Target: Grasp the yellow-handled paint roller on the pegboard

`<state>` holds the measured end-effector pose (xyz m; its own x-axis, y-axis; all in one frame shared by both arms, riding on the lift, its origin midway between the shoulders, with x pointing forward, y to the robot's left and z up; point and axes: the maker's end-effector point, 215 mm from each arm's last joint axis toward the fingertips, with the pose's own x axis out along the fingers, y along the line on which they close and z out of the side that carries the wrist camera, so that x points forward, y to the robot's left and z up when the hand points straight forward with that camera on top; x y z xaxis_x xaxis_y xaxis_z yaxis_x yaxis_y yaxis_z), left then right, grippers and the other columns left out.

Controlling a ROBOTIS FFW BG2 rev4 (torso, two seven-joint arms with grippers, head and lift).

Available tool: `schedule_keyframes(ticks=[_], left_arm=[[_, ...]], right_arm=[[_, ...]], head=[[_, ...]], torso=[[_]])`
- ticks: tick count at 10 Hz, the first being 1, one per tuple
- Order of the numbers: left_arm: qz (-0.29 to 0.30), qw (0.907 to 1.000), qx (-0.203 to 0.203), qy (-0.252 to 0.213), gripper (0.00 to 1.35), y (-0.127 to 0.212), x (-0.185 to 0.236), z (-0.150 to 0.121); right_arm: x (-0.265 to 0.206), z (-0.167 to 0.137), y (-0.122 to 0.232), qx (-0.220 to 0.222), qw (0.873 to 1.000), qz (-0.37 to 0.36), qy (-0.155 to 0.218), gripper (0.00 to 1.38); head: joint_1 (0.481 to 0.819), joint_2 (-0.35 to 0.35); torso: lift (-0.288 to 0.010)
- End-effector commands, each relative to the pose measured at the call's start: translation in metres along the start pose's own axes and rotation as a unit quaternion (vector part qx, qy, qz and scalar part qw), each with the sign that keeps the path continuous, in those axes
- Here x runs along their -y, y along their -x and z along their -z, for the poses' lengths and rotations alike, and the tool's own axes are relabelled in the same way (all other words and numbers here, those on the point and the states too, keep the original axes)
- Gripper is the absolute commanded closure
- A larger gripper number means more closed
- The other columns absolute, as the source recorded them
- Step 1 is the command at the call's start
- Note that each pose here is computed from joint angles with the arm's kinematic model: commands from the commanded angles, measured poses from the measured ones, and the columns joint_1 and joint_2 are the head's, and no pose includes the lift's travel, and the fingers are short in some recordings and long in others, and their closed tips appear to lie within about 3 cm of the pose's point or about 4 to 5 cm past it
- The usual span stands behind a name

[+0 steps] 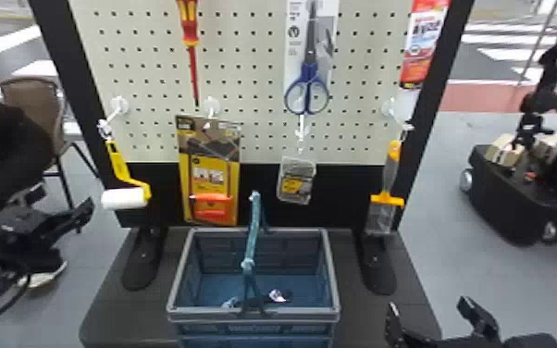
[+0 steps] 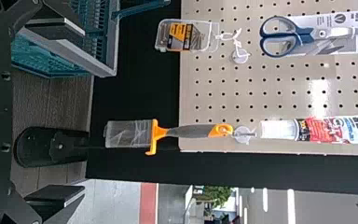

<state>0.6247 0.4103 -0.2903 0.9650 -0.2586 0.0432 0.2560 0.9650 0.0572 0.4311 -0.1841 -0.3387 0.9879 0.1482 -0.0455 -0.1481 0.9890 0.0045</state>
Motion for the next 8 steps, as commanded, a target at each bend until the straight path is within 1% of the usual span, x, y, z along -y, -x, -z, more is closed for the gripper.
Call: schedule_keyframes(ticks=[1,3,5,8], left_arm=[[0.024,0.9997,-0.006,-0.001,0.14,-0.023,0.002,-0.011],[0.08,0.9964,-0.023,0.016,0.14,-0.047,0.013,-0.021],[0.12,0.9916,-0.028,0.038,0.14,-0.06,0.03,-0.027],[0.181,0.9797,-0.054,0.068,0.14,-0.079,0.07,-0.014]], right_arm=[[-0.005,-0.001,-0.003,0.002,1.0,-0.006,-0.002,0.12],[-0.01,-0.001,-0.006,0.003,1.0,-0.013,-0.002,0.12],[-0.016,0.001,-0.008,0.0,1.0,-0.018,-0.005,0.12],[-0.02,0.002,-0.011,0.0,1.0,-0.024,-0.005,0.12]], head=[[0.549,0.0],[0.549,0.0],[0.549,0.0],[0.549,0.0]], torso=[[-0.1],[-0.1],[-0.1],[-0.1]])
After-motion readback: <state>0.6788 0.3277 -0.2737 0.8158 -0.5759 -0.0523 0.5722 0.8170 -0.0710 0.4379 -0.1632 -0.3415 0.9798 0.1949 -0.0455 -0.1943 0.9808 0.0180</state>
